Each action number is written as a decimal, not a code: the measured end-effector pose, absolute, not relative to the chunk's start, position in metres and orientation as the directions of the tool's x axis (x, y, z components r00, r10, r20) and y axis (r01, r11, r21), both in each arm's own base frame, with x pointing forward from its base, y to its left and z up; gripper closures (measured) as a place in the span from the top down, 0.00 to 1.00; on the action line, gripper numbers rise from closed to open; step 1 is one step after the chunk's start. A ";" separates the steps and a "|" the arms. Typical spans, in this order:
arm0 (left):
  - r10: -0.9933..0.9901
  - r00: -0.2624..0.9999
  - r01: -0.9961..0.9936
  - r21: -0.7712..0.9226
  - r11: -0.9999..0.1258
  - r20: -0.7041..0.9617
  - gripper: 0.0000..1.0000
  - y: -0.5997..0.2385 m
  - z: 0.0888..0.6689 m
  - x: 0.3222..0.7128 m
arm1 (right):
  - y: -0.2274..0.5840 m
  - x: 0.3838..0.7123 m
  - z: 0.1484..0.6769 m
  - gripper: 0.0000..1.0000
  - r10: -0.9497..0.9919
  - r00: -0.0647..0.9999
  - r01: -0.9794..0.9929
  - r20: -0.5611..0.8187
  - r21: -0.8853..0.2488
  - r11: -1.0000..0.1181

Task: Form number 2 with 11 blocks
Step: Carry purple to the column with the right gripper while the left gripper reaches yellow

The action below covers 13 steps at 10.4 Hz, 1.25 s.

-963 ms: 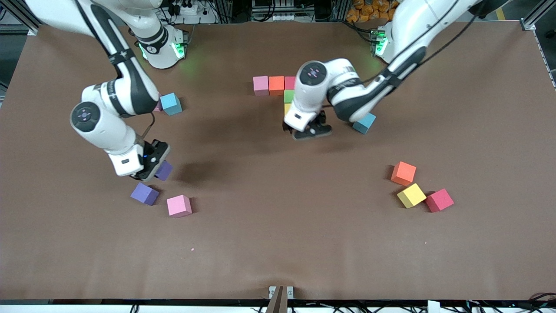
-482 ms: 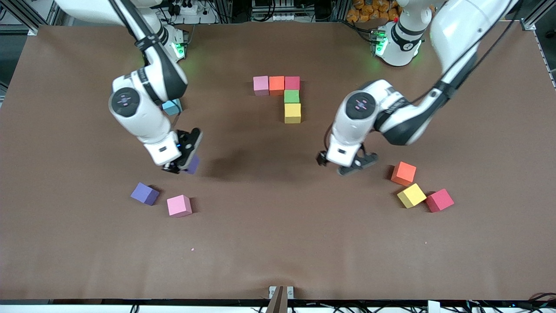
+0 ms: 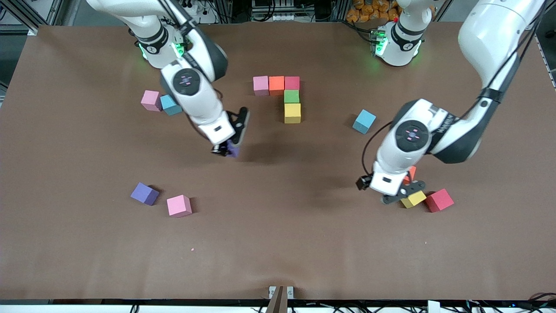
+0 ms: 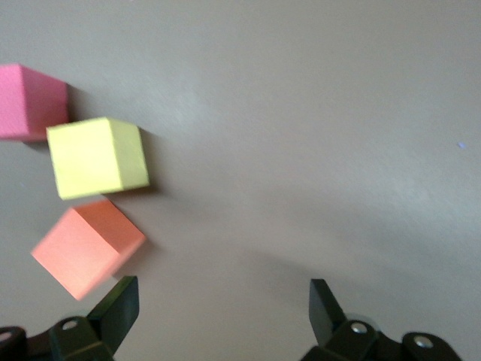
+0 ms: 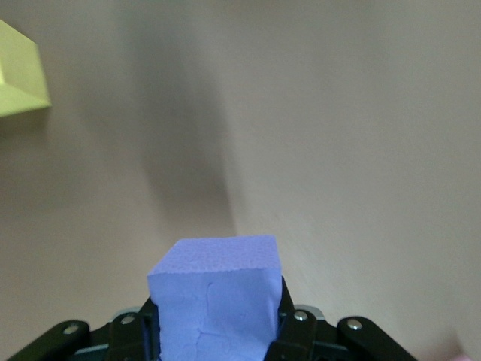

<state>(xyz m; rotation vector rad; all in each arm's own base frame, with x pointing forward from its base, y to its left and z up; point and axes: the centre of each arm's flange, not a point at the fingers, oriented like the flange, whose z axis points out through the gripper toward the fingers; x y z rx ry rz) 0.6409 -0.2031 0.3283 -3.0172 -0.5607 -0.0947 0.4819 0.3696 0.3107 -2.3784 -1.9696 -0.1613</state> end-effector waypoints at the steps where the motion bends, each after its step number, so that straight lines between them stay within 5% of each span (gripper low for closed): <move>1: 0.360 0.930 0.364 -0.062 -0.929 0.074 1.00 -0.181 0.328 0.650 | 0.389 0.470 0.298 0.56 0.980 0.164 0.986 0.111 0.025 -0.168; 8: 0.416 0.908 0.419 -0.111 -0.901 0.048 1.00 -0.110 0.290 0.669 | 0.440 0.416 0.222 0.56 0.979 0.195 0.980 0.058 -0.062 -0.192; 13: 0.469 0.883 0.468 -0.086 -0.879 0.012 1.00 -0.073 0.255 0.676 | 0.461 0.392 0.229 0.56 0.985 0.162 0.985 0.053 -0.062 -0.159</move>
